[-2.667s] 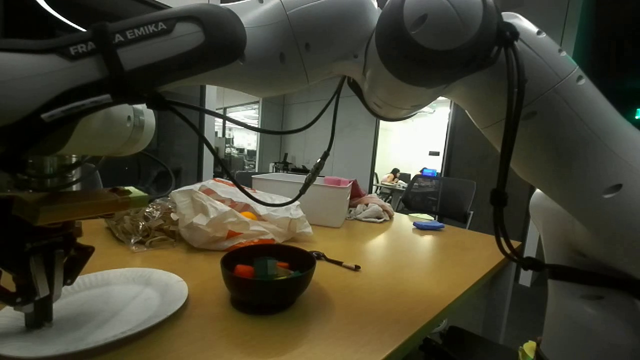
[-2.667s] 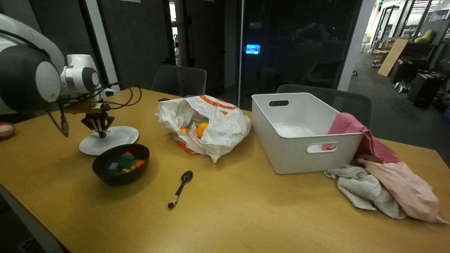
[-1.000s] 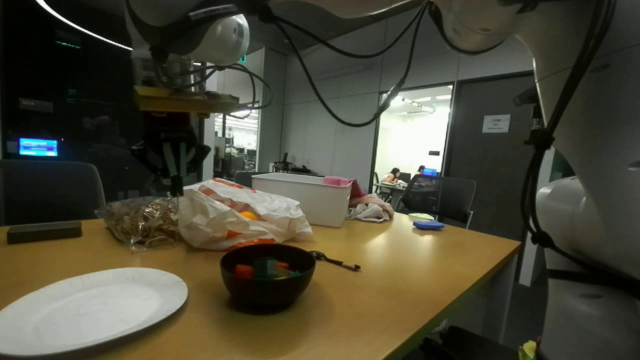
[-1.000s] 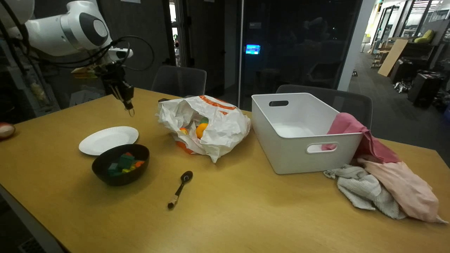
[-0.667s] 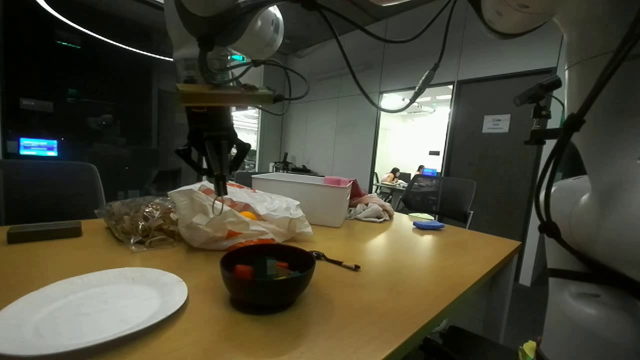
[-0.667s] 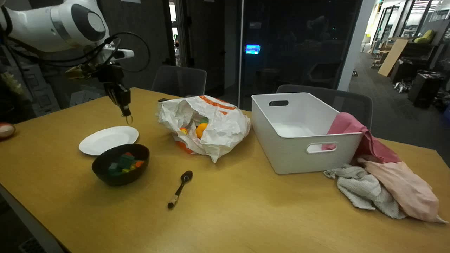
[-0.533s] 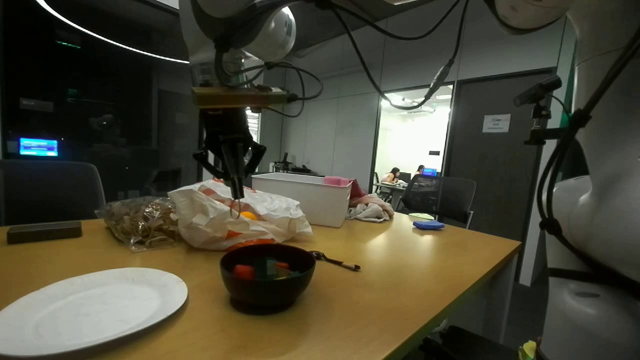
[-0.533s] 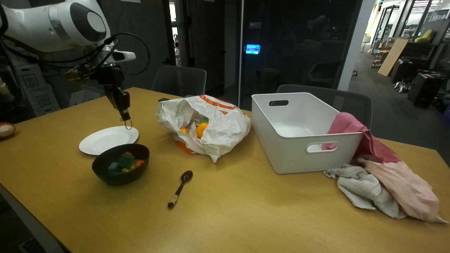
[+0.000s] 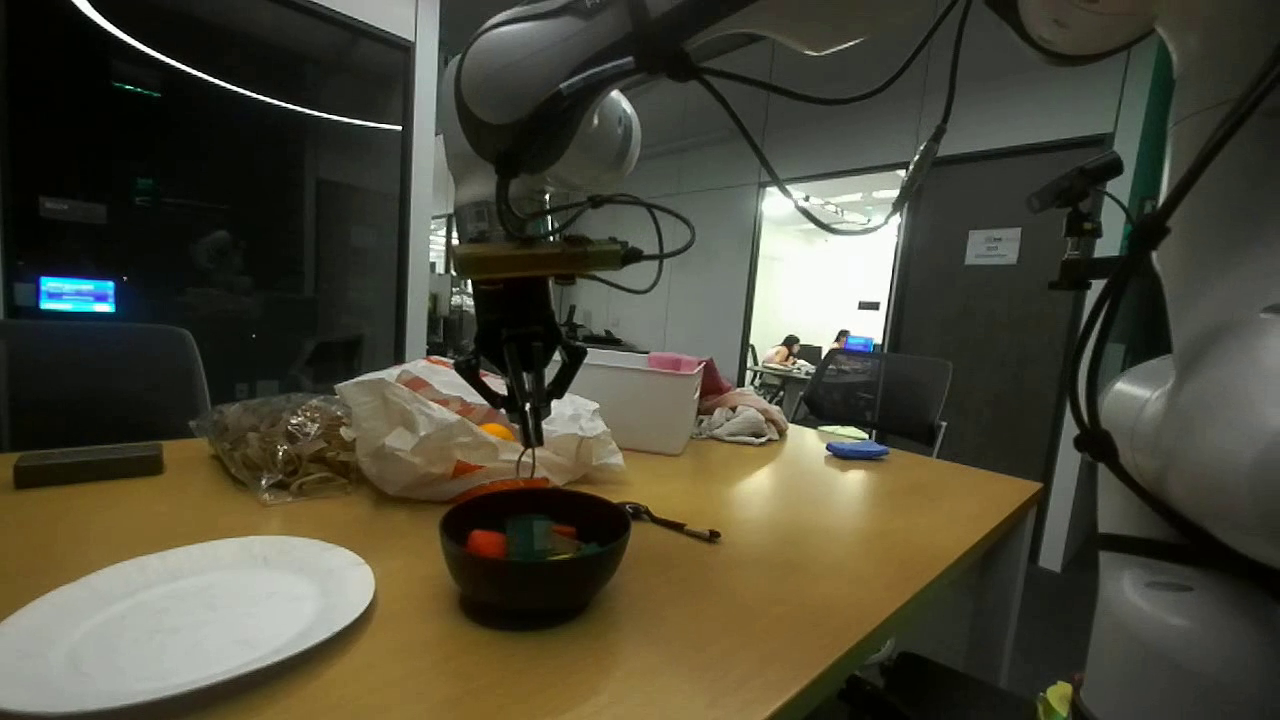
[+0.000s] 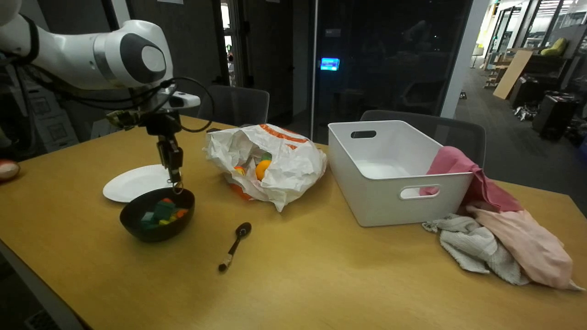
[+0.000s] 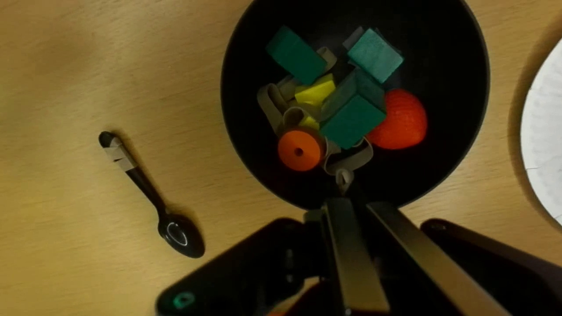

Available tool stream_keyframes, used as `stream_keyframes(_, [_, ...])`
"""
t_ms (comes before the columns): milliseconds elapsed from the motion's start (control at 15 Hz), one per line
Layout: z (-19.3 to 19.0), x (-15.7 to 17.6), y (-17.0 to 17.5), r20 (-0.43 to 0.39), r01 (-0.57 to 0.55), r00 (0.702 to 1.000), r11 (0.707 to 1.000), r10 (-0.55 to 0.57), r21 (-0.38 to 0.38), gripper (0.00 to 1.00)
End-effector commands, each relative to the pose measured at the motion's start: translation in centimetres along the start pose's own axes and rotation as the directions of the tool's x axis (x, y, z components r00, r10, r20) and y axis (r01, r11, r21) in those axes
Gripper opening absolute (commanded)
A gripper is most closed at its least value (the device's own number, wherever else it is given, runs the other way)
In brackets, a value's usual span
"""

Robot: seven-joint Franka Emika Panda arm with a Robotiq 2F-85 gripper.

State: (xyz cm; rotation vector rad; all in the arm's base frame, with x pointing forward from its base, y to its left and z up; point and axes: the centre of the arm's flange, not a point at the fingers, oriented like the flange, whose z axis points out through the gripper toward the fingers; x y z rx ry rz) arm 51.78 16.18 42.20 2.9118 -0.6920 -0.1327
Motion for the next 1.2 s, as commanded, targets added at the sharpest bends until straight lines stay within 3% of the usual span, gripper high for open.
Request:
stream_keyframes(0, [1.2, -0.1, 1.3, 0.017, -0.038, 0.999, 0.998, 0.037, 0.054, 0.36])
stream_keyframes(600, [0.3, -0.4, 1.8, 0.002, -0.064, 0.998, 0.996, 0.064, 0.070, 1.00])
stream_keyframes(867, [-1.1, -1.4, 1.2, 0.008, -0.051, 0.999, 0.994, 0.051, 0.095, 1.00])
stream_keyframes(933, [0.1, -0.5, 0.8, 0.002, -0.036, 0.999, 0.998, 0.036, 0.058, 1.00])
stream_keyframes(1133, [0.3, -0.7, 0.5, 0.007, -0.031, 0.999, 0.998, 0.031, 0.056, 1.00])
